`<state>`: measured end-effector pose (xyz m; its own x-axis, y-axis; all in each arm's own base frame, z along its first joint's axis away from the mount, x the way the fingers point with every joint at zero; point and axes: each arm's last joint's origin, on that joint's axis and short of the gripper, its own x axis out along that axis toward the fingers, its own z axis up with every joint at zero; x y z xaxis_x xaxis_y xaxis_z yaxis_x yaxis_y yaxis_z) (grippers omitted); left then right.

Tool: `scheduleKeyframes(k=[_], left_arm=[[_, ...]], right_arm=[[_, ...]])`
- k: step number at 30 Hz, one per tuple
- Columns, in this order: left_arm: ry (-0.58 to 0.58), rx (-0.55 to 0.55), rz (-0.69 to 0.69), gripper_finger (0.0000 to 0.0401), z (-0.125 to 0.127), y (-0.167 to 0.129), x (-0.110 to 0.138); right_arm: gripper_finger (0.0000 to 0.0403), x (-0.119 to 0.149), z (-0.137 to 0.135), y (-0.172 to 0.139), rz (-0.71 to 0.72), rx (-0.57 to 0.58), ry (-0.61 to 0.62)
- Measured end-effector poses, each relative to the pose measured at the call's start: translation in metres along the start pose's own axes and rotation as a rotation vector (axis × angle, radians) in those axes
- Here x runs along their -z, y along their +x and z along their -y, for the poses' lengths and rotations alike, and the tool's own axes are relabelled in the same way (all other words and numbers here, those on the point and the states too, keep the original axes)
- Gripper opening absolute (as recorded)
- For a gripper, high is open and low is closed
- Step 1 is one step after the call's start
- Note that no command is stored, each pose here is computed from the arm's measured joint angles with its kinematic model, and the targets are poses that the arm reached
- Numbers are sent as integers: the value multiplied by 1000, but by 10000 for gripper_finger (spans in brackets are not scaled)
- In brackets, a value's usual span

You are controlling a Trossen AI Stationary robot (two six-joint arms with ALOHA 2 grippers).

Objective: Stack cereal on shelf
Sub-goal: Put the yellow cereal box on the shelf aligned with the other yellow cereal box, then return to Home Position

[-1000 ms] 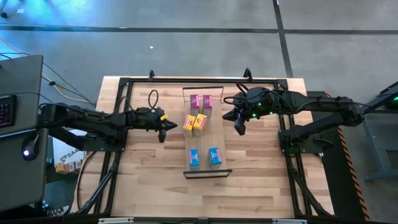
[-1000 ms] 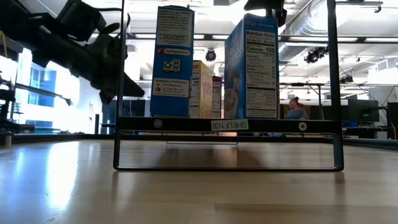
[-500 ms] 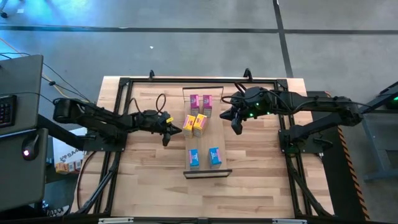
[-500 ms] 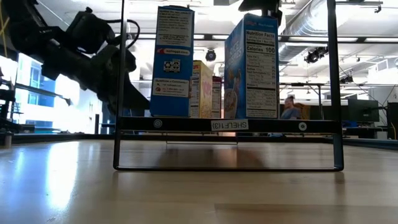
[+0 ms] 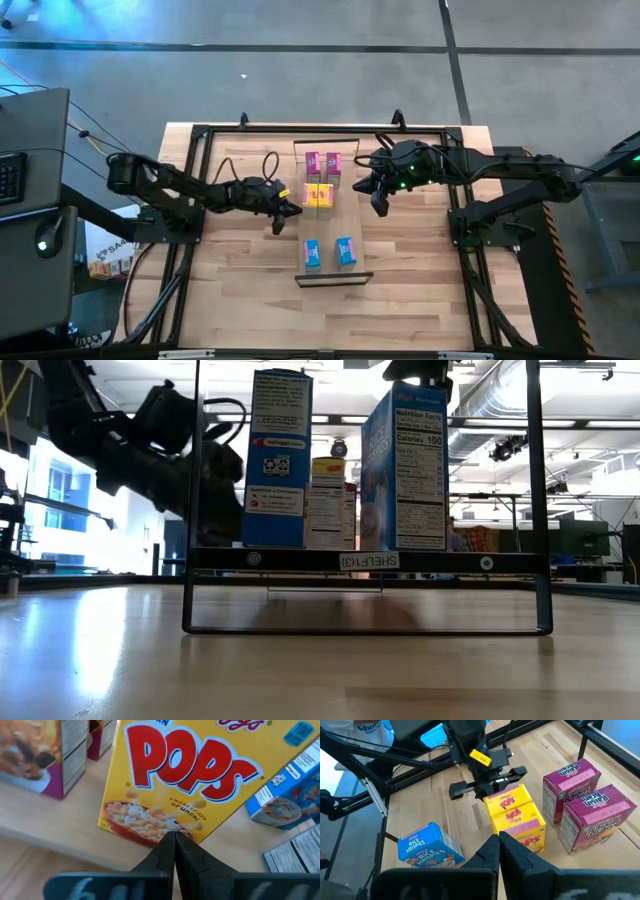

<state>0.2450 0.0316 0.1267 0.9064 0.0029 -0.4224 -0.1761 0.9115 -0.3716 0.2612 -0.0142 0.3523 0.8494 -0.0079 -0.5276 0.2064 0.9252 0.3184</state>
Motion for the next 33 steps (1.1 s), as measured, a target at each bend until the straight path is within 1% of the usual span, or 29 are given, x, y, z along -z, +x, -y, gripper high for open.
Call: scheduleKeyframes(k=[4, 9, 15, 18, 22, 24, 27, 30, 33], left_arm=[[8, 2, -1, 0, 1, 8, -4], [-3, 18, -15, 0, 2, 8, -5], [-10, 5, -15, 0, 2, -5, -14], [-13, 0, -27, 0, 5, -14, -18], [-33, 9, -7, 0, 12, -32, -28], [-30, 40, 50, 0, 17, -43, -37], [-43, 93, 212, 0, 27, -63, -57], [-67, 127, 365, 0, 34, -80, -72], [-96, 154, 444, 0, 41, -92, -79]], right_arm=[[0, 0, 0, 0, -1, -3, 0], [0, 1, 0, 0, -15, -16, -21], [0, 6, 2, -1, -62, 6, -22], [0, 11, 5, -2, -126, 29, -16], [0, 19, 8, -5, -210, 37, -52], [0, 21, 10, -10, -227, 35, -68], [0, 19, 15, -22, -212, 27, -88], [0, 13, 22, -35, -150, 24, -105], [0, 4, 28, -47, -60, -18, -125]])
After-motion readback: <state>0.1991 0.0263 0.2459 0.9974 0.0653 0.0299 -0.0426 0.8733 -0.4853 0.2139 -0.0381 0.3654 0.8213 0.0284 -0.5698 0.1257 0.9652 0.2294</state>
